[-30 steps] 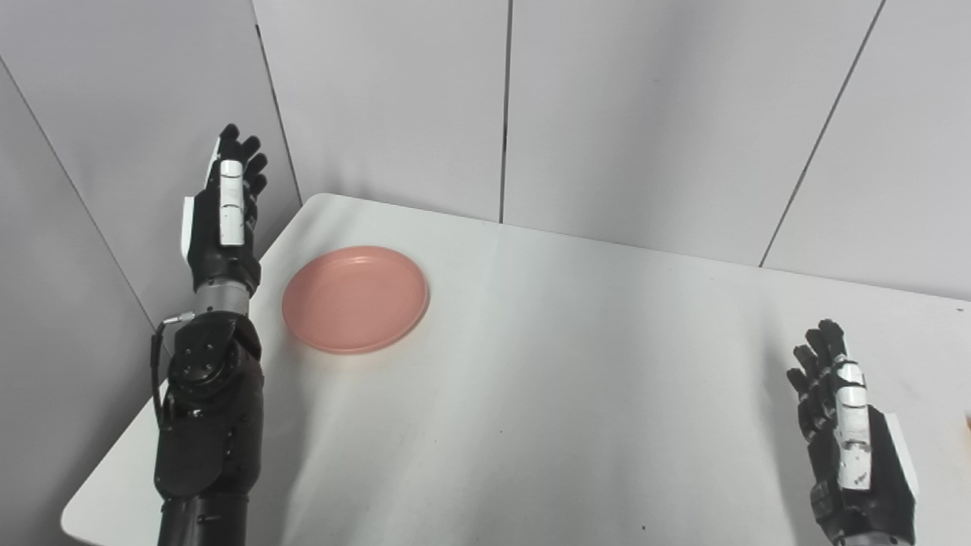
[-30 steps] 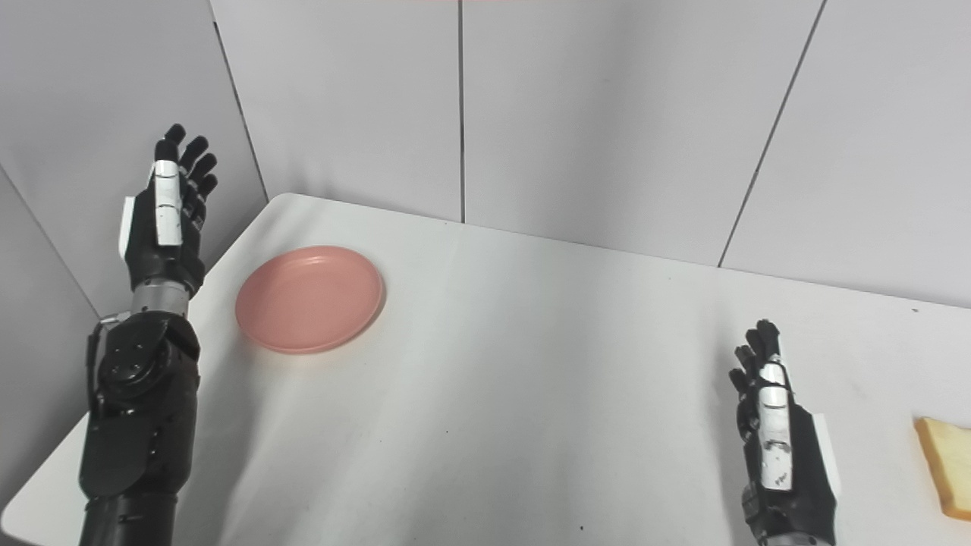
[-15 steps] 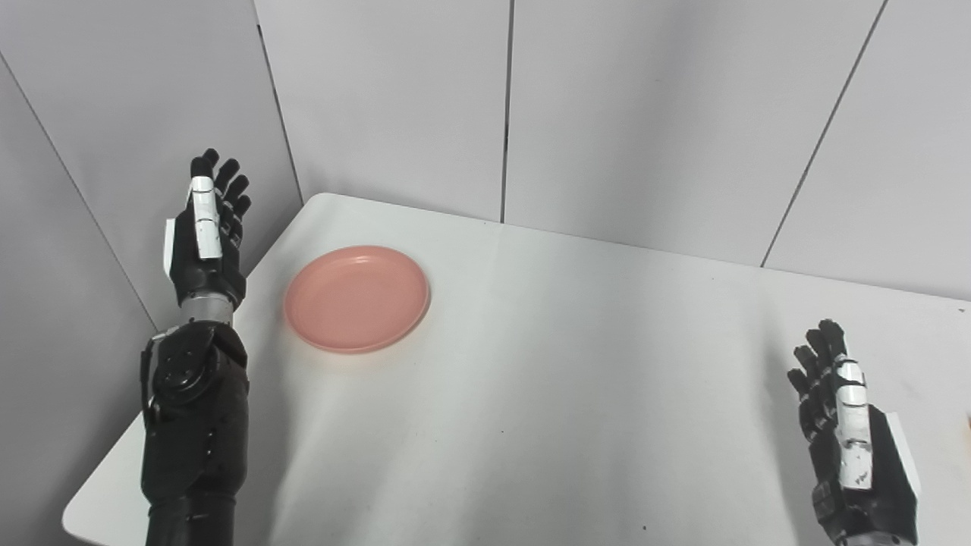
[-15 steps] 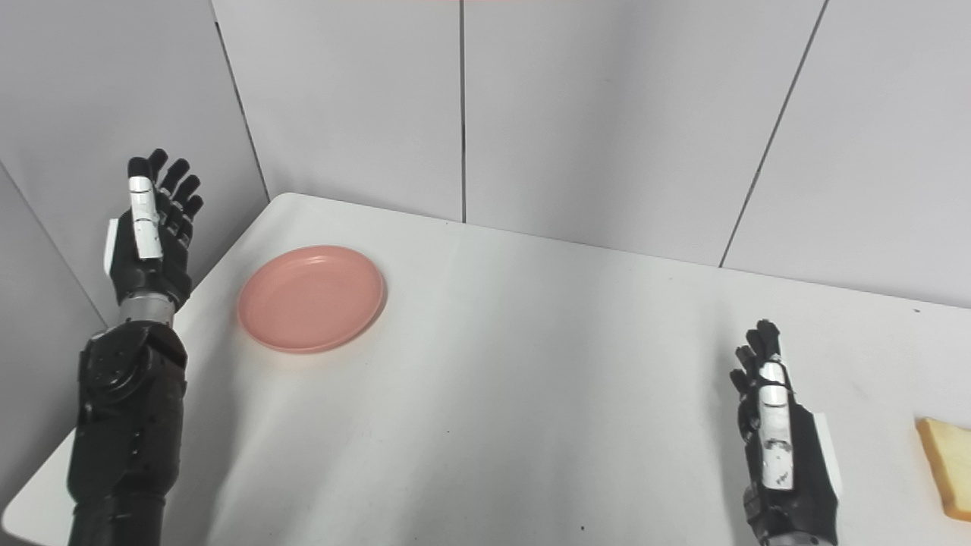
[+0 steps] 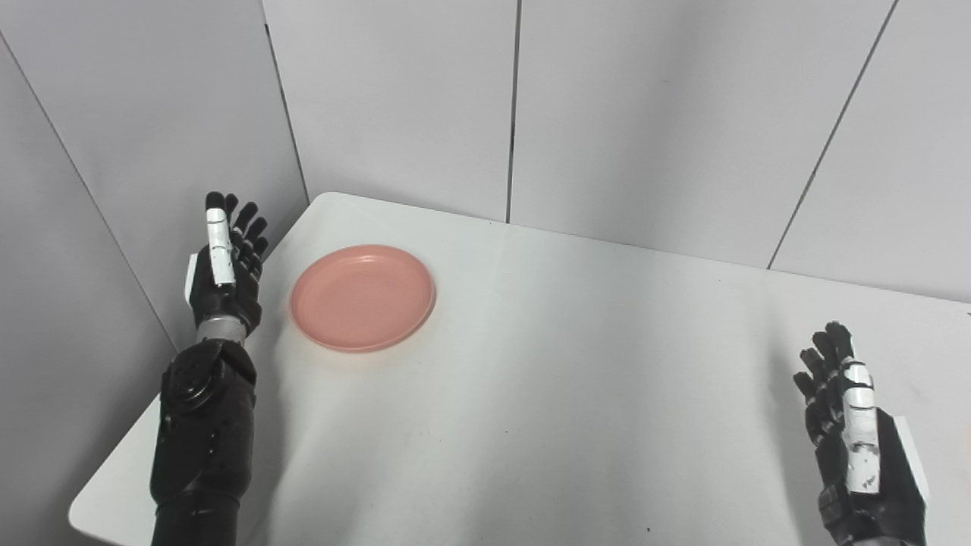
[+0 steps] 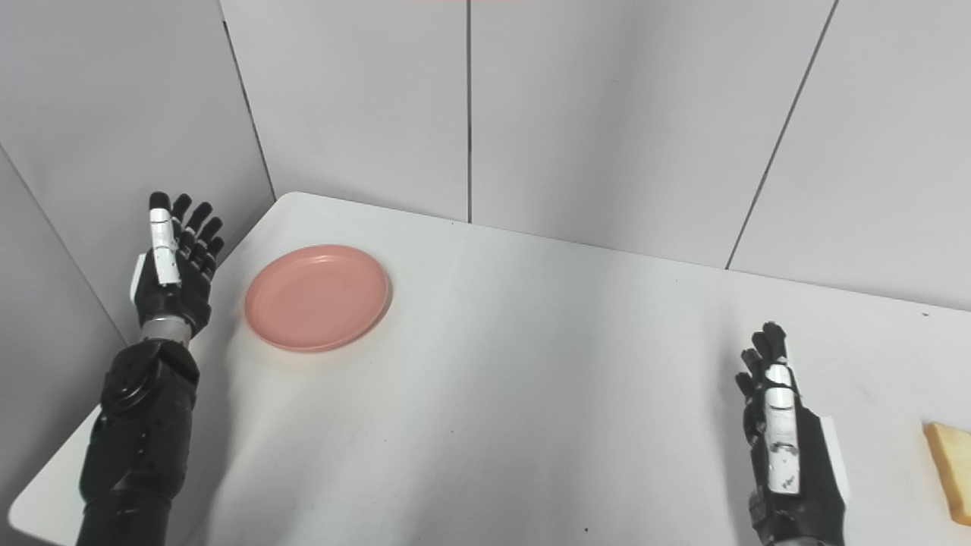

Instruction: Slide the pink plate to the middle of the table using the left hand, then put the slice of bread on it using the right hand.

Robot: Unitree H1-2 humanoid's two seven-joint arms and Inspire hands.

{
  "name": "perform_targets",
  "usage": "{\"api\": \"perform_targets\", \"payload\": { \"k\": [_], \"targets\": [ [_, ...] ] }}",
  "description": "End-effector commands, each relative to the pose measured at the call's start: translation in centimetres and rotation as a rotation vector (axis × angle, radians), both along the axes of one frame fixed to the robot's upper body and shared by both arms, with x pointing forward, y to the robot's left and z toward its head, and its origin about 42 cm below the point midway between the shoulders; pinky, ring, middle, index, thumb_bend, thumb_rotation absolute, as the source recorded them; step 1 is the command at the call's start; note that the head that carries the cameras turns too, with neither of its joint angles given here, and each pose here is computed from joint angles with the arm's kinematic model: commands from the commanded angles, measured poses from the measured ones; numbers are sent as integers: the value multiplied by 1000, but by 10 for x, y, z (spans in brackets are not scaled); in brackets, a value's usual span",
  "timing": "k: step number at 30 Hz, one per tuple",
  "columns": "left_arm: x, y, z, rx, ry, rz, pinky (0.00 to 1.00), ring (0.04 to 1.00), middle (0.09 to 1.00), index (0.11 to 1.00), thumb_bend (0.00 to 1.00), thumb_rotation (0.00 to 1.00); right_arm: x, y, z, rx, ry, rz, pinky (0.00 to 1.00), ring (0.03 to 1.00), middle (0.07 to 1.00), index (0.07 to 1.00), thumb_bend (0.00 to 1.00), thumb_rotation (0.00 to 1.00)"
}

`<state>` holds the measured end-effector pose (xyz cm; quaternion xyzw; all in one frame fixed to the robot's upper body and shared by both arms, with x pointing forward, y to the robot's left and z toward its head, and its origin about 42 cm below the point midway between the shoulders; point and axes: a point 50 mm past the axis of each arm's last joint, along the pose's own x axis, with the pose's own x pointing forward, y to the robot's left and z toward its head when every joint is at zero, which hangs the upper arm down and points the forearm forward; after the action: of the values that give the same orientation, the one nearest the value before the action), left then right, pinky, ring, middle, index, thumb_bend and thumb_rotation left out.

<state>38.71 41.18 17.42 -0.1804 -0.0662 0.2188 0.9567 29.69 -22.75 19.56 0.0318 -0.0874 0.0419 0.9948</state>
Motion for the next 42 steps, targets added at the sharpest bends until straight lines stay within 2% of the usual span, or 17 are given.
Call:
{"api": "perform_targets", "payload": {
  "k": [1,8,12,21,27,31,38,42],
  "targets": [
    [10,11,30,12,-85,-11,988,945,937,949,811,876,1,2,15,-4,-61,12,1000,1000,1000,1000,529,1000],
    [12,12,15,-50,-65,-28,993,948,944,939,817,856,-2,5,19,-7,-61,7,1000,1000,1000,1000,507,1000],
    [14,14,9,-68,-60,-45,1000,972,970,962,822,852,-1,5,19,-6,-63,14,1000,1000,1000,1000,503,1000],
    [22,10,-8,-84,-2,-52,999,962,955,956,842,858,0,6,20,-1,-67,14,1000,1000,1000,1000,485,1000],
    [26,5,-20,-86,29,-67,973,955,957,961,811,858,-1,6,22,5,-65,9,1000,1000,1000,1000,477,1000],
    [29,0,-27,-64,48,-89,987,966,961,961,795,899,-2,7,23,4,-69,12,1000,1000,1000,1000,463,1000],
    [34,-7,-39,-80,68,-111,998,966,962,960,804,852,-1,7,24,0,-76,9,1000,1000,1000,1000,463,1000],
    [36,-18,-49,-103,89,-161,1000,971,958,964,814,855,-1,7,23,15,-77,12,1000,1000,1000,1000,455,1000]
  ]
}}
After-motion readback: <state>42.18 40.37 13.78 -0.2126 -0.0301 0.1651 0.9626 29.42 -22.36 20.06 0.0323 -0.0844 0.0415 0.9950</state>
